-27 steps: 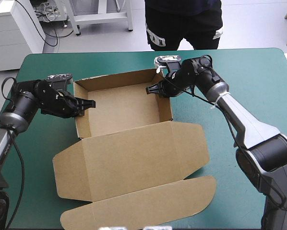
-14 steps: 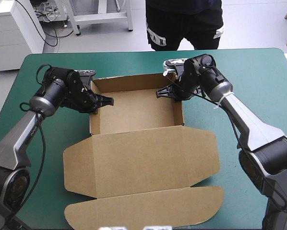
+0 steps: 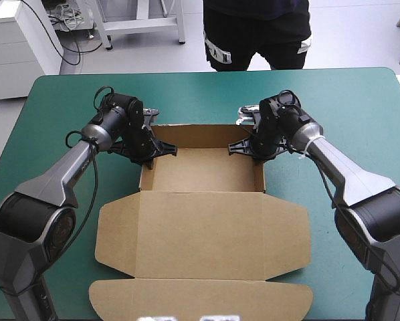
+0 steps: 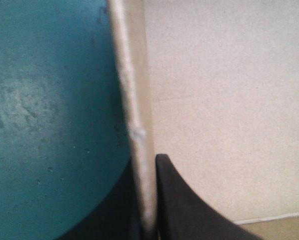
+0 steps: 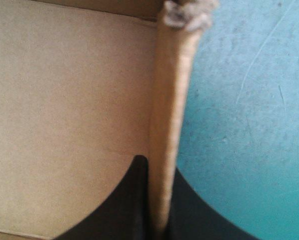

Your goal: Fold the box

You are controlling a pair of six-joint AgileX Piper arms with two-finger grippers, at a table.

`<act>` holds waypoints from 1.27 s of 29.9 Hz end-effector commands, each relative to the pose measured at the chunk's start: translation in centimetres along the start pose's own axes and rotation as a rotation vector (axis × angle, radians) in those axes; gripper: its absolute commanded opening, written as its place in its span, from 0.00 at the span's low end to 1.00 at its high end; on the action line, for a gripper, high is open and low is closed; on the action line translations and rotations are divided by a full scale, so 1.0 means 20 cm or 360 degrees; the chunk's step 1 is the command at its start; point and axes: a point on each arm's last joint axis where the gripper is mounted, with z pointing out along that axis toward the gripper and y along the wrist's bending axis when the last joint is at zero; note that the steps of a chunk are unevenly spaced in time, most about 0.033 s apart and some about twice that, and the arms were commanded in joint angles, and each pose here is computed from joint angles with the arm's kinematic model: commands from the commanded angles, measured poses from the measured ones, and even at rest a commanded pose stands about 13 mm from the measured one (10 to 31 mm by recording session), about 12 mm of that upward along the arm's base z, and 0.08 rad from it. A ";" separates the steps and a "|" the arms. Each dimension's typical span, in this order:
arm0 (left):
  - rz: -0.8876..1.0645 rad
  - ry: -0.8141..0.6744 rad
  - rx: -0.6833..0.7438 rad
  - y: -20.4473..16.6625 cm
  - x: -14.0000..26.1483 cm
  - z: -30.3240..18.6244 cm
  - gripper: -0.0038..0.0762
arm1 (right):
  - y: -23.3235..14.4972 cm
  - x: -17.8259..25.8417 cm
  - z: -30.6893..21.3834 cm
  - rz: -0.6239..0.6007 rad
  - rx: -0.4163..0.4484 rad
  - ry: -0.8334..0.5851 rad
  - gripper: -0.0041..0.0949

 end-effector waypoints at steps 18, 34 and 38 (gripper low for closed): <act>0.0199 -0.0144 0.0083 -0.05 -0.01 -0.11 0.49 | -0.04 -0.07 -0.14 0.0025 0.0011 -0.0146 0.55; 0.0339 -0.0226 0.0078 -0.06 -0.04 -0.25 0.82 | -0.03 -0.07 -0.29 0.0022 -0.0026 -0.0271 0.61; 0.0350 -0.0432 0.0131 -0.08 -0.06 -0.45 0.82 | -0.03 -0.06 -0.41 0.0021 -0.0048 -0.0366 0.61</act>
